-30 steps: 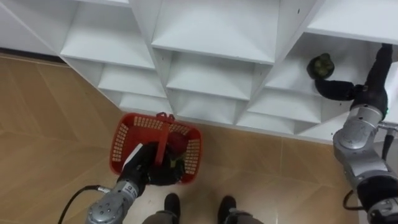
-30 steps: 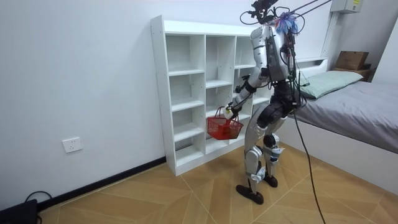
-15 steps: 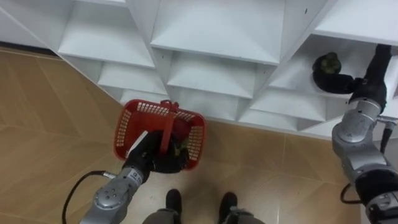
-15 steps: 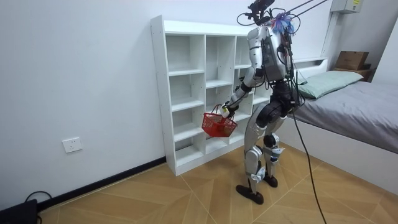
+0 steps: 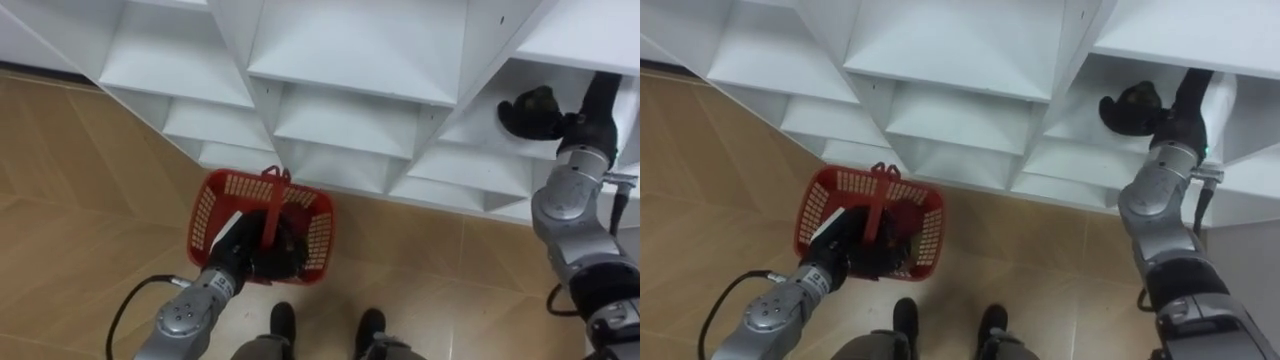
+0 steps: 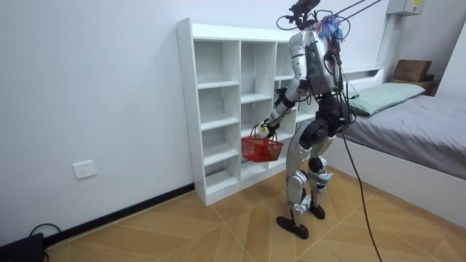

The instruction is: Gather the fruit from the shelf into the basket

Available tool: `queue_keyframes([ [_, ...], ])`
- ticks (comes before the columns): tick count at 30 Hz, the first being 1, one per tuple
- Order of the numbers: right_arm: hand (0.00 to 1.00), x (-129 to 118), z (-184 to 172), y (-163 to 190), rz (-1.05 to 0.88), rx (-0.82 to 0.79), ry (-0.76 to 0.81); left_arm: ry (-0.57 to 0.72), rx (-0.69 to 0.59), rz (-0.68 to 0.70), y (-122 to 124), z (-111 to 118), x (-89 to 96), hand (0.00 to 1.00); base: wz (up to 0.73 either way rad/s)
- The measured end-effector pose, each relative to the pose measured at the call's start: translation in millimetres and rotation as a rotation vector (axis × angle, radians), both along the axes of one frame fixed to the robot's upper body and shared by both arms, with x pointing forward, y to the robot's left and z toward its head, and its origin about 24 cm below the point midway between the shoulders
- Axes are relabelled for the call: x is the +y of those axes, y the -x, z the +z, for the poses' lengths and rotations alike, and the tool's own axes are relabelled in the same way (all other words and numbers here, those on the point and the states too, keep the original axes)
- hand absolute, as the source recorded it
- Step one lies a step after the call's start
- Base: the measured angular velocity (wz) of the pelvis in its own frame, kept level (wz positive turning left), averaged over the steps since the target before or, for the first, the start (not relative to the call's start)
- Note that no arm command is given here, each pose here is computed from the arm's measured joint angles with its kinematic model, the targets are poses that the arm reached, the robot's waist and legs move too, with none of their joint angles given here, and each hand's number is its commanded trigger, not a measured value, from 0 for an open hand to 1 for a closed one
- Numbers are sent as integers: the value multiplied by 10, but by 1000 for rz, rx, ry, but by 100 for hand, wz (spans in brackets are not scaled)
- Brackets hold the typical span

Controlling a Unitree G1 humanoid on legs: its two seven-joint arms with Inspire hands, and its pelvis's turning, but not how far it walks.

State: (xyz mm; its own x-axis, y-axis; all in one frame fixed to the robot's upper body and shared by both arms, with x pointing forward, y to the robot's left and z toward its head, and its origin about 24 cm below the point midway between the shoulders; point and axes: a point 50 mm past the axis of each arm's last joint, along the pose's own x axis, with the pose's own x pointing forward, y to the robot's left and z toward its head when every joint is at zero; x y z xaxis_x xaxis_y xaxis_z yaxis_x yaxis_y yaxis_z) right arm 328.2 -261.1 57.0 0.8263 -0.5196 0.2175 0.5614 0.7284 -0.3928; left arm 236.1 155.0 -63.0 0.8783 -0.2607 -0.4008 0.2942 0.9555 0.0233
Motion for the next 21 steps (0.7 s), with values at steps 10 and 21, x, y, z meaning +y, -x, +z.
queue_keyframes([
  [10,0,23,-165,16,54,113,-15,-1,30,18,12,-39,17,100,0],
  [21,0,0,-214,30,59,154,2,-16,46,5,25,-63,-19,100,0],
])
